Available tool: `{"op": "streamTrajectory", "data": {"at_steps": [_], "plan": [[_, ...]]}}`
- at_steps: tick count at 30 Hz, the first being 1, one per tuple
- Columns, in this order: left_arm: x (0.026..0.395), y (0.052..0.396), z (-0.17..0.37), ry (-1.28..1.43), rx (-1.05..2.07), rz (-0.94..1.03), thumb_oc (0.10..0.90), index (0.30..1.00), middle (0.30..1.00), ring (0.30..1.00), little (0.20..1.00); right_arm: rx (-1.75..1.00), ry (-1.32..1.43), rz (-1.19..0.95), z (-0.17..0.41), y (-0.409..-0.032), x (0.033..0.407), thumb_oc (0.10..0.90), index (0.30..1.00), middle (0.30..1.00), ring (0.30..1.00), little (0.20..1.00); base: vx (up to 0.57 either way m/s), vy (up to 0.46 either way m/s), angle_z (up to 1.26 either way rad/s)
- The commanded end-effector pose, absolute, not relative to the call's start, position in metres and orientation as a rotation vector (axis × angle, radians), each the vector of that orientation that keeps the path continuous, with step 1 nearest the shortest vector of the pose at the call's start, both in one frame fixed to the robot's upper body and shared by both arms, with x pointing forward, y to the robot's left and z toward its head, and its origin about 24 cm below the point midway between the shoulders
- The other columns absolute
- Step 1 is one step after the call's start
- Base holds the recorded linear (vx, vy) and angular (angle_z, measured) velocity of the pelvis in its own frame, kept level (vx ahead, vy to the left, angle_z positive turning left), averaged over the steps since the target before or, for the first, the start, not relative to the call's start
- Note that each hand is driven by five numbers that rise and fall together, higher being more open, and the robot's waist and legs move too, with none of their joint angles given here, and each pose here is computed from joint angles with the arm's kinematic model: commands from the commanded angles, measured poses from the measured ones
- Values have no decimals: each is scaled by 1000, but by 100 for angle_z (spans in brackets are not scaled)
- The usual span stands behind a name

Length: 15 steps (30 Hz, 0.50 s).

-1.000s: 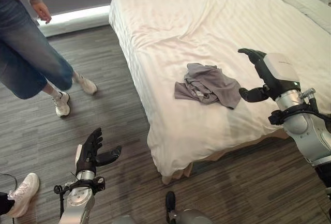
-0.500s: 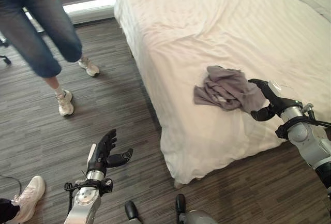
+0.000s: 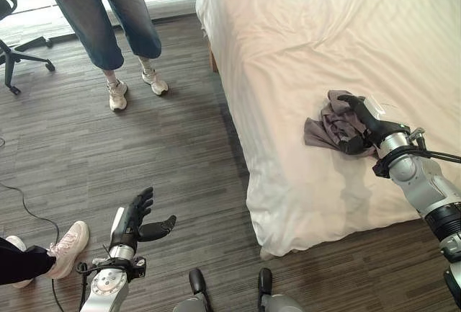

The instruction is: Pick up bed clothes into laundry basket.

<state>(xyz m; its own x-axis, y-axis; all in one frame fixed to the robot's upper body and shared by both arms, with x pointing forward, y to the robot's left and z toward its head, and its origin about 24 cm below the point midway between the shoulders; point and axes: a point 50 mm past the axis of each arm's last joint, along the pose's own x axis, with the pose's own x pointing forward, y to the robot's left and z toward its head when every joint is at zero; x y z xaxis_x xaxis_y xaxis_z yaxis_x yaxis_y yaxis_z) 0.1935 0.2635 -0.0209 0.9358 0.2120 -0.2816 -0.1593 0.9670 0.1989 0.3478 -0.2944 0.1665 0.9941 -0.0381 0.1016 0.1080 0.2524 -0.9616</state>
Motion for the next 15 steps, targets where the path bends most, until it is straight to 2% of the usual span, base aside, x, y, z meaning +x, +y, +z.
{"op": "streamTrajectory", "data": {"at_steps": [1, 11, 12, 15], "plan": [[216, 273, 29, 34, 212, 183, 800, 900, 900, 900, 900, -1359, -258, -249, 237, -294, 359, 800, 900, 900, 900, 900, 1, -78, -1], [226, 273, 44, -29, 241, 149, 800, 900, 900, 900, 900, -1383, -289, -328, 268, -304, 360, 800, 900, 900, 900, 900, -50, -78, 0], [228, 273, 46, -39, 230, 148, 800, 900, 900, 900, 900, -1389, -264, -370, 275, -316, 358, 400, 300, 300, 300, 300, -41, -52, 4], [226, 272, 43, -28, 218, 150, 800, 900, 900, 900, 900, -1399, -237, -385, 274, -322, 356, 400, 300, 300, 300, 300, -15, -39, 6]]}}
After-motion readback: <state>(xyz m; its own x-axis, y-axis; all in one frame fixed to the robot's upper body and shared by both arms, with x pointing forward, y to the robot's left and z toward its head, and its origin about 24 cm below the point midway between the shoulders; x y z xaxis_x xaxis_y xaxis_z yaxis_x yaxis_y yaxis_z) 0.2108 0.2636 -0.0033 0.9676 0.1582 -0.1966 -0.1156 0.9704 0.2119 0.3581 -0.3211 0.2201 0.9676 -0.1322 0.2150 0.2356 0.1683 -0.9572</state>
